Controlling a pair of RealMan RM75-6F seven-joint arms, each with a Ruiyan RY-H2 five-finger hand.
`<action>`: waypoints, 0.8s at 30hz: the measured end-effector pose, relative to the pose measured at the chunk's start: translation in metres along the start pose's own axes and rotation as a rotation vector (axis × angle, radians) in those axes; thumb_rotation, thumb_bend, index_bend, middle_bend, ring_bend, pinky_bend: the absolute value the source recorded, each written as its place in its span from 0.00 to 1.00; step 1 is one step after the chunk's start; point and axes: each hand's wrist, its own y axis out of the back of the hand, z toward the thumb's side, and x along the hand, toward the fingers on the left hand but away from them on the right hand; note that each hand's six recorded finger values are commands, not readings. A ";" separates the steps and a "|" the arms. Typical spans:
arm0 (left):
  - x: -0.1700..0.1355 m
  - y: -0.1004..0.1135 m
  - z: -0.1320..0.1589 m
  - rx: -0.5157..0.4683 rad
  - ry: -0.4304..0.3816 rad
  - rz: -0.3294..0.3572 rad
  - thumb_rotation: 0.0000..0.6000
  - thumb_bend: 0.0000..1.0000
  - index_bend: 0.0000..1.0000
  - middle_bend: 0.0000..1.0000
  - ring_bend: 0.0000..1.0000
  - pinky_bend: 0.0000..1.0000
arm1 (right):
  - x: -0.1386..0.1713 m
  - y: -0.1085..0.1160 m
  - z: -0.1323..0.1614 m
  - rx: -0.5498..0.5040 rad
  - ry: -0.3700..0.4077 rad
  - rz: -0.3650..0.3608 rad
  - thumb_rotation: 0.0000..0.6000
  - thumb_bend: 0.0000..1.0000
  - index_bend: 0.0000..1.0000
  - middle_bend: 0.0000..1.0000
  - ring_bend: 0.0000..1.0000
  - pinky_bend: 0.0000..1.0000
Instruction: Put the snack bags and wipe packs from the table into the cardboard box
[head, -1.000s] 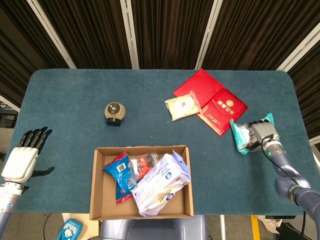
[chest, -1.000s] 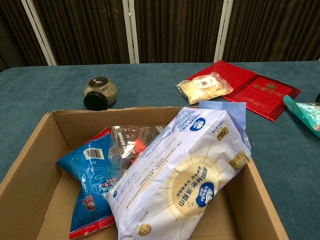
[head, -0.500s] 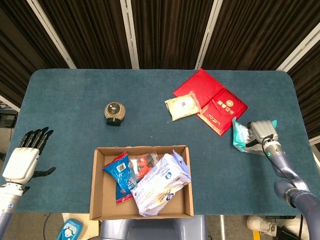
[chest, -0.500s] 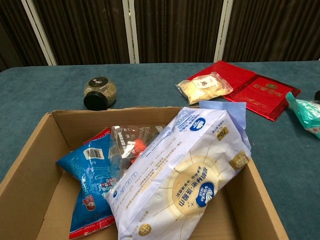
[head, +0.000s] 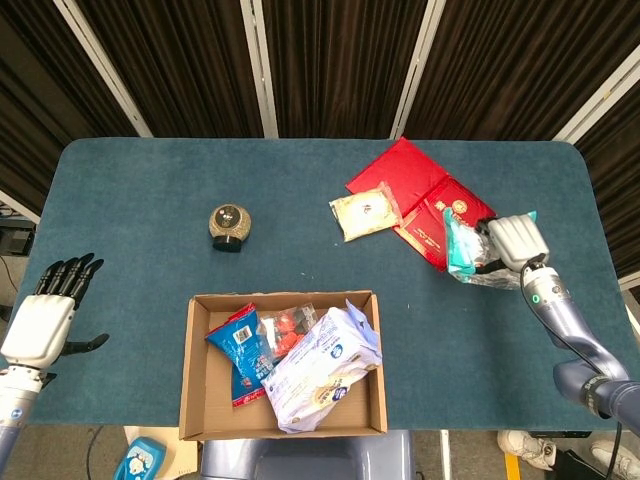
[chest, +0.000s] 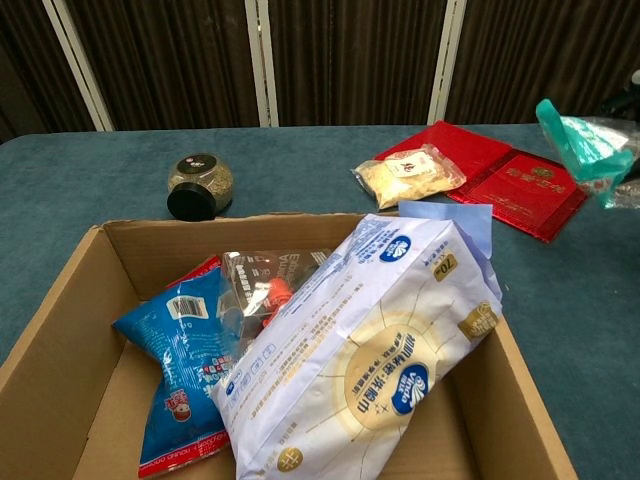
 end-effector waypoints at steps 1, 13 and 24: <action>0.000 0.000 0.000 -0.001 -0.001 0.000 1.00 0.00 0.00 0.00 0.00 0.00 | 0.001 0.006 0.004 -0.003 0.009 -0.012 1.00 0.14 0.78 0.74 0.73 0.79; -0.002 -0.001 0.000 -0.004 -0.008 -0.008 1.00 0.00 0.00 0.00 0.00 0.00 | 0.031 0.094 0.079 -0.068 0.177 -0.180 1.00 0.14 0.78 0.74 0.73 0.79; -0.003 -0.001 0.000 -0.004 -0.014 -0.011 1.00 0.00 0.00 0.00 0.00 0.00 | 0.081 0.134 0.173 -0.052 0.411 -0.240 1.00 0.14 0.78 0.74 0.73 0.79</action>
